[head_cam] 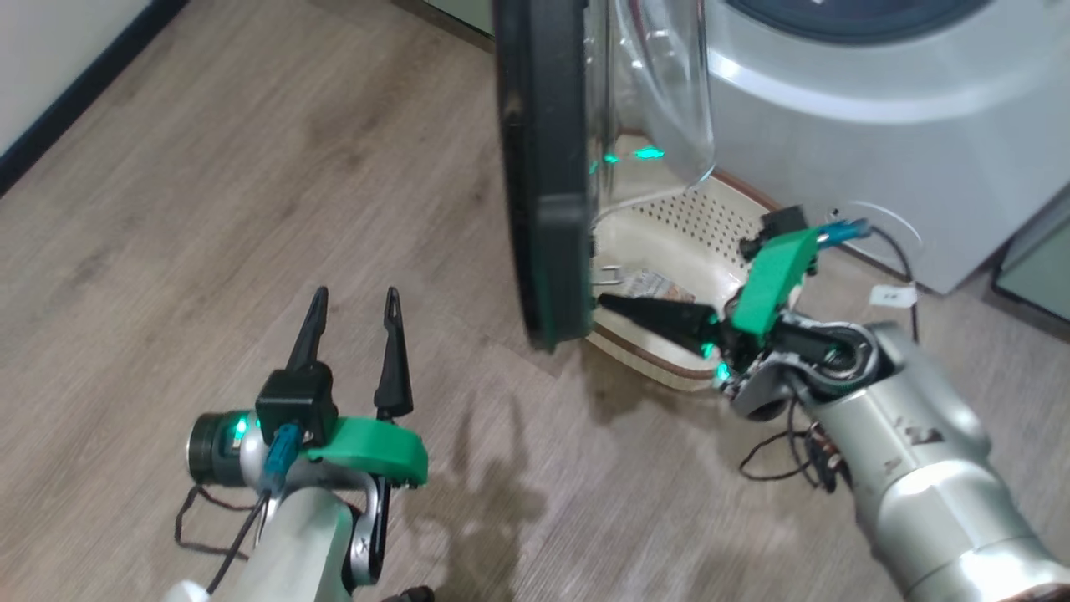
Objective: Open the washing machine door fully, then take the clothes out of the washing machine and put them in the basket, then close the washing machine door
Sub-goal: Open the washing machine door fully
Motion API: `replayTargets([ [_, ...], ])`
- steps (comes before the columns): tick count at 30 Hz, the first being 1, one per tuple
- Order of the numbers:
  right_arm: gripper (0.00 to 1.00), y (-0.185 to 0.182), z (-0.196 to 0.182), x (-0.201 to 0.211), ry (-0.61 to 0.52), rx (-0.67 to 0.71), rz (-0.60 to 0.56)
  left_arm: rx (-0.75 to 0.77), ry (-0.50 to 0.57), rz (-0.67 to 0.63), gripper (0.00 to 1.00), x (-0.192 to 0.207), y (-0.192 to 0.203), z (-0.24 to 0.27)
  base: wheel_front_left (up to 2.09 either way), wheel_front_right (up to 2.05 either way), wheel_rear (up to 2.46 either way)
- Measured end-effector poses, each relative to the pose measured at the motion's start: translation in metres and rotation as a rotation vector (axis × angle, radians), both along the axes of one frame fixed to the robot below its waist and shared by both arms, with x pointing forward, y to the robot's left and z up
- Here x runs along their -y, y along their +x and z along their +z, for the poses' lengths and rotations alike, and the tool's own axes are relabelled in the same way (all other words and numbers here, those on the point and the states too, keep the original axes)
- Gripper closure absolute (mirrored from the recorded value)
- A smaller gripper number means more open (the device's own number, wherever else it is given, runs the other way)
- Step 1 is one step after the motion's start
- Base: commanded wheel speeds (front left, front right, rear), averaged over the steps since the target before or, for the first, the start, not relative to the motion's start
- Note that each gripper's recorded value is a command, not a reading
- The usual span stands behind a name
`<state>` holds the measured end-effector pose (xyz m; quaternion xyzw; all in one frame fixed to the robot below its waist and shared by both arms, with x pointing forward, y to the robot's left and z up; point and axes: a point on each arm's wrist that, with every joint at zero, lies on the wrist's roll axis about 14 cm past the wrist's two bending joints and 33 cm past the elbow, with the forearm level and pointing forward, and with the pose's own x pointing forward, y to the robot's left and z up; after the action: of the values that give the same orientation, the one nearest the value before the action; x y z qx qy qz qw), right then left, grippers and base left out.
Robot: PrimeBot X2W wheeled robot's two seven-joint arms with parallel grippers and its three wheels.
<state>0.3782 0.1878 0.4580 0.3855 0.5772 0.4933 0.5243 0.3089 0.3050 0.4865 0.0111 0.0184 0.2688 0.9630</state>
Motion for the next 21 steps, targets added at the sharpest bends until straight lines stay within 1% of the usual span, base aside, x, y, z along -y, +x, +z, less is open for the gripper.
replayTargets([
  [4, 1.0, -0.017, 0.005, -0.008, 0.007, -0.005, 0.026, 0.008, -0.004, 0.03, 0.0, -0.006, -0.013, 0.002, 0.0, 0.0, 0.0],
  [9, 1.0, -0.018, 0.009, -0.004, 0.01, -0.009, -0.037, 0.023, -0.011, 0.026, 0.0, -0.007, -0.022, 0.003, 0.0, 0.0, 0.0],
  [10, 0.95, -0.018, 0.01, -0.002, 0.009, -0.011, -0.056, 0.03, -0.015, 0.027, 0.0, -0.007, -0.024, 0.004, 0.0, 0.0, 0.0],
  [11, 0.64, -0.017, 0.011, 0.0, 0.008, -0.007, -0.075, 0.034, -0.013, 0.029, 0.0, -0.009, -0.026, 0.005, 0.0, 0.0, 0.0],
  [12, 0.0, -0.017, 0.012, 0.003, 0.005, -0.004, -0.092, 0.036, -0.006, 0.026, 0.0, -0.009, -0.028, 0.006, 0.0, 0.0, 0.0],
  [15, 0.0, -0.013, 0.016, 0.013, 0.004, 0.018, -0.165, 0.042, -0.005, 0.015, 0.0, -0.011, -0.033, 0.006, 0.0, 0.0, 0.0],
  [20, 0.0, -0.006, 0.027, 0.035, 0.002, 0.121, -0.295, 0.054, -0.013, -0.02, 0.0, -0.013, -0.038, 0.004, 0.0, 0.0, 0.0],
  [21, 0.0, -0.006, 0.027, 0.035, 0.002, 0.121, -0.295, 0.054, -0.013, -0.02, 0.0, -0.013, -0.038, 0.004, 0.0, 0.0, 0.0],
])
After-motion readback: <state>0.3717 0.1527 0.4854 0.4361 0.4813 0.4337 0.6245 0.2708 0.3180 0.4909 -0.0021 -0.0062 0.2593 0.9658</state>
